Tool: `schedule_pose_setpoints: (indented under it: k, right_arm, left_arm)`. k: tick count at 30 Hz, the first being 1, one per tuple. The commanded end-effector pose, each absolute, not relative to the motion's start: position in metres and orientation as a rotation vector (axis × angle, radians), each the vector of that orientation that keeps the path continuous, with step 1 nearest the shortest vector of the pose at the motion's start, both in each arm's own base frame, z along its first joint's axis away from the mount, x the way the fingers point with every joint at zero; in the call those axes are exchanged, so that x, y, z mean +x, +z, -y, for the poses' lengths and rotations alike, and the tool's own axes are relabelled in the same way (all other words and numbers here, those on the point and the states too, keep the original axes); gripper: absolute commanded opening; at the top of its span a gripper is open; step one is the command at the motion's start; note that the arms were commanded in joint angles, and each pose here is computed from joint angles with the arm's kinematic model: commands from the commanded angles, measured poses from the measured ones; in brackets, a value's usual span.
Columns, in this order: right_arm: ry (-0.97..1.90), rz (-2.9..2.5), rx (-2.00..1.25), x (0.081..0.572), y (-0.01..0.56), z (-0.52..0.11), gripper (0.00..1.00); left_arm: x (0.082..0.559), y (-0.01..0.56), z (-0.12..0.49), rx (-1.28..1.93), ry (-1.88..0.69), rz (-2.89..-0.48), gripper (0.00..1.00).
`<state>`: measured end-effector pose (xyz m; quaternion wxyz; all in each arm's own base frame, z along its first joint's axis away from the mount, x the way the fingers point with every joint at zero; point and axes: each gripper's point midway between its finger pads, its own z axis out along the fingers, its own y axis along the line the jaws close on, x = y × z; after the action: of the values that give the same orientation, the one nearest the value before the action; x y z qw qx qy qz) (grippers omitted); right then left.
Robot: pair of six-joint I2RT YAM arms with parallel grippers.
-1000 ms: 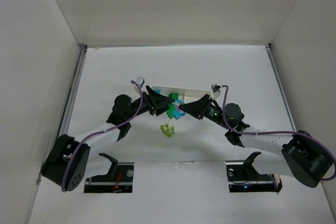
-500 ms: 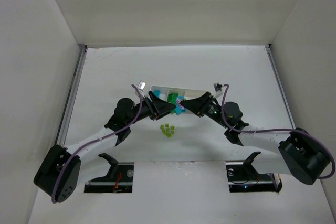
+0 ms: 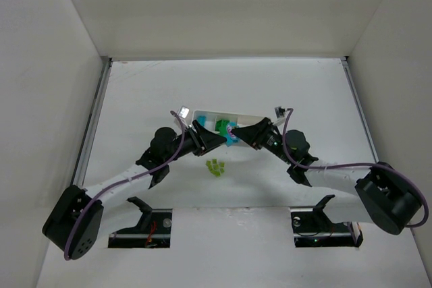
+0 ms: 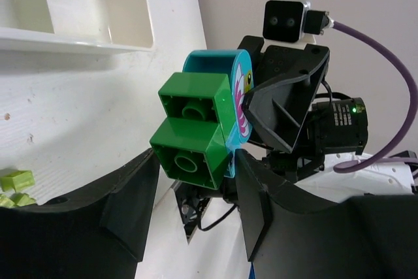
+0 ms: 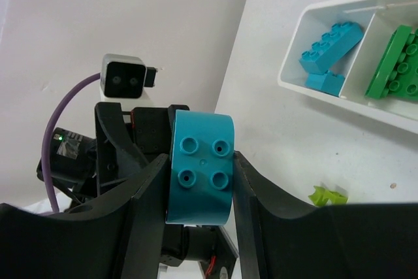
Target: Sort the legos into containers by color
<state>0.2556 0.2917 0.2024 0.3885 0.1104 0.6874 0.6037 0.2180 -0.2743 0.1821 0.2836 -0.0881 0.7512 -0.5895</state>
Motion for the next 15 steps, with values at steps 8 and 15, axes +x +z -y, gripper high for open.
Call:
schedule_pose_setpoints:
  k: [8, 15]
  right_arm:
    - [1.636, -1.65, 0.246, 0.253, 0.228, -0.303, 0.35]
    - [1.71, -1.644, 0.257, 0.249, 0.227, -0.308, 0.35]
  left_arm:
    - [0.229, 0.205, 0.281, -0.199, -1.58, -1.895, 0.47]
    - [0.228, 0.215, 0.282, -0.191, -1.592, -1.844, 0.34]
